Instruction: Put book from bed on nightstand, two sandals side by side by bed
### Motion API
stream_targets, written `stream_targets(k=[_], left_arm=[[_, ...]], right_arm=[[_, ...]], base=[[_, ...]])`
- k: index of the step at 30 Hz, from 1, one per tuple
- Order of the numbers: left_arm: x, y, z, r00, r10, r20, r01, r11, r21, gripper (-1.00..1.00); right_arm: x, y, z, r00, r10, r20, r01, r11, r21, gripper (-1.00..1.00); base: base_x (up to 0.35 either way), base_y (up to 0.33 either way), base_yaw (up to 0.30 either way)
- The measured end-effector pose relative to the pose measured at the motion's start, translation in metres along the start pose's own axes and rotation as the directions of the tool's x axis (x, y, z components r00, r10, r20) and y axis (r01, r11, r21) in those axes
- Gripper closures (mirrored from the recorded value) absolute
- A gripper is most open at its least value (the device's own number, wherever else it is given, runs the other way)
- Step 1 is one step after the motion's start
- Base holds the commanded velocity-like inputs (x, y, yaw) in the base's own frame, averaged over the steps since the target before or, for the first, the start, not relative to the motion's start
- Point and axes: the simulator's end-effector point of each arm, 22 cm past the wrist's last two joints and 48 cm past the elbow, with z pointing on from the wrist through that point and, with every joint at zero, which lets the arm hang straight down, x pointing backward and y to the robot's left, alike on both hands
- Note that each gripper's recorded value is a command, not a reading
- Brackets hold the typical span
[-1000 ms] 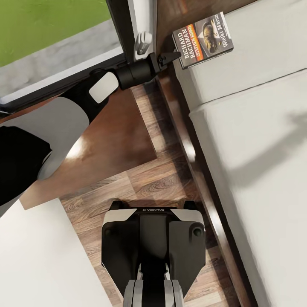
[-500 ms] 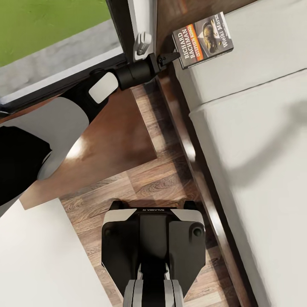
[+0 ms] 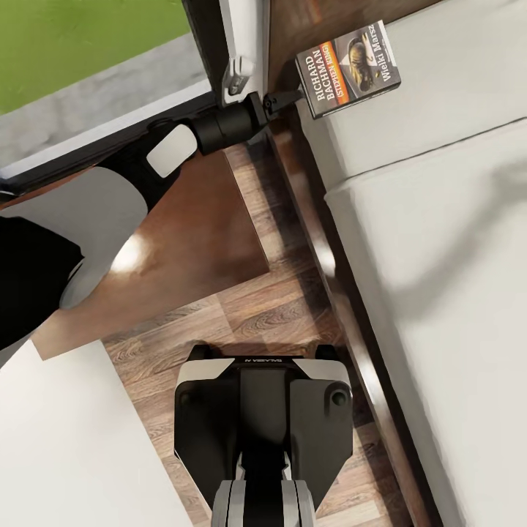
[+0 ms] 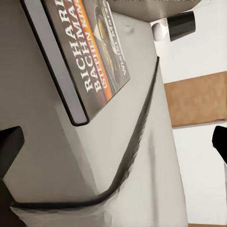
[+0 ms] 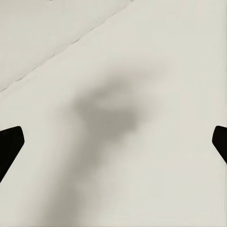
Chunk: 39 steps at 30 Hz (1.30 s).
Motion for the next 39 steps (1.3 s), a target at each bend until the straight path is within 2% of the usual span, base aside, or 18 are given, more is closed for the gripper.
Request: stream_targets(k=[8,18,27,39], left_arm=[[-0.005,0.011,-0.008,1.000,0.004,0.007,-0.004,1.000,-0.026,-1.00],[-0.011,0.036,-0.022,1.000,0.009,0.018,-0.007,0.995,-0.102,-1.00],[-0.016,0.058,-0.031,0.999,0.016,0.034,-0.010,0.985,-0.175,-1.00],[-0.021,0.076,-0.037,0.998,0.027,0.049,-0.014,0.969,-0.248,-1.00]], right_arm=[[-0.002,0.001,-0.001,1.000,-0.008,0.002,0.008,1.000,0.006,-1.00],[-0.005,-0.002,-0.005,1.000,-0.017,0.003,0.017,1.000,0.017,-1.00],[-0.009,-0.005,-0.012,1.000,-0.025,0.005,0.024,0.999,0.028,-1.00],[-0.014,-0.009,-0.018,1.000,-0.029,0.006,0.029,0.999,0.042,-1.00]], base=[[0.000,0.000,0.000],[0.000,0.000,0.000],[0.000,0.000,0.000],[0.000,0.000,0.000]])
